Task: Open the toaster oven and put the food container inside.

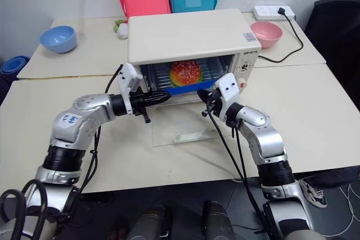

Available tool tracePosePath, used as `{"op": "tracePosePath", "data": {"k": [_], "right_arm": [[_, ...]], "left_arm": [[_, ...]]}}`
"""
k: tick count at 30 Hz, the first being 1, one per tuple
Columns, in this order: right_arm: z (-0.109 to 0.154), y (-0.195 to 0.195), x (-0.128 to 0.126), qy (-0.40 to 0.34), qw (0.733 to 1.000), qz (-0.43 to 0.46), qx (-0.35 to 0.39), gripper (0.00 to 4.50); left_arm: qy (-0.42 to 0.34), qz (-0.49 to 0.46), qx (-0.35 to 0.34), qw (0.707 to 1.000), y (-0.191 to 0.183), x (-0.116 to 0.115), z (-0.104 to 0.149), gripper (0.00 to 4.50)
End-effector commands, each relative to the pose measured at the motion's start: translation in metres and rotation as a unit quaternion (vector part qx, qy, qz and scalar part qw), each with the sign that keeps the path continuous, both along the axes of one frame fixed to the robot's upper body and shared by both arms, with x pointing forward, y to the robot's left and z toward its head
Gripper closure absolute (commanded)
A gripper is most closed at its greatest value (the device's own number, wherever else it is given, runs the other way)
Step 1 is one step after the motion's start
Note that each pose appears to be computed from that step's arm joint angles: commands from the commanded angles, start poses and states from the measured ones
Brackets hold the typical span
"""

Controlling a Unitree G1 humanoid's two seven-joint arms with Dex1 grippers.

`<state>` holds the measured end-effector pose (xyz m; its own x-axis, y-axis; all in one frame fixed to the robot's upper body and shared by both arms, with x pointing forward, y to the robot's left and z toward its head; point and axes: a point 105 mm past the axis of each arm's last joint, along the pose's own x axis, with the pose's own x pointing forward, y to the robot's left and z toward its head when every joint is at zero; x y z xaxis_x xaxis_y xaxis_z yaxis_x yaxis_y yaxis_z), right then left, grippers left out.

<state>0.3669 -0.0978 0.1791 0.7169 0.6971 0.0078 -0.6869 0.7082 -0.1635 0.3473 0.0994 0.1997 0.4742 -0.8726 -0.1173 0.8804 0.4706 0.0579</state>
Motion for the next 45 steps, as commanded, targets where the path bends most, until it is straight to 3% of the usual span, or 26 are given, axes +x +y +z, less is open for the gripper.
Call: {"op": "tracePosePath", "data": {"k": [1, 8, 12, 19, 27, 32, 38, 41, 45], "right_arm": [[0.011, -0.015, -0.023, -0.016, 1.000, 0.021, -0.014, 4.50], [0.004, -0.044, -0.092, 0.038, 0.994, 0.077, -0.061, 4.50], [-0.011, -0.063, -0.114, 0.091, 0.991, 0.065, -0.071, 4.50], [-0.050, -0.079, -0.106, 0.141, 0.987, 0.001, -0.076, 4.50], [-0.082, -0.073, -0.066, 0.140, 0.987, -0.059, -0.046, 4.50], [-0.040, -0.056, -0.064, 0.091, 0.996, -0.017, 0.010, 4.50], [0.052, -0.065, -0.068, 0.005, 0.998, 0.023, 0.062, 4.50], [0.067, -0.079, -0.068, 0.005, 0.999, 0.021, 0.029, 4.50], [0.072, -0.102, -0.079, 0.036, 0.998, 0.038, -0.016, 3.64]], "left_arm": [[-0.031, -0.049, -0.014, 0.998, 0.022, -0.031, 0.031, 3.33], [-0.006, -0.092, 0.024, 0.995, 0.075, -0.085, 0.061, 1.24], [-0.021, -0.091, 0.085, 0.992, 0.095, -0.097, 0.071, 0.04], [-0.018, -0.116, 0.109, 0.987, 0.110, -0.106, 0.088, 0.04], [-0.051, -0.112, 0.114, 0.986, 0.109, -0.104, 0.099, 0.04], [-0.058, -0.106, 0.109, 0.987, 0.107, -0.099, 0.101, 0.04], [-0.062, -0.096, 0.103, 0.988, 0.109, -0.094, 0.100, 0.04], [-0.066, -0.088, 0.099, 0.989, 0.112, -0.091, 0.100, 0.04], [-0.066, -0.081, 0.096, 0.990, 0.116, -0.088, 0.101, 0.00]]}}
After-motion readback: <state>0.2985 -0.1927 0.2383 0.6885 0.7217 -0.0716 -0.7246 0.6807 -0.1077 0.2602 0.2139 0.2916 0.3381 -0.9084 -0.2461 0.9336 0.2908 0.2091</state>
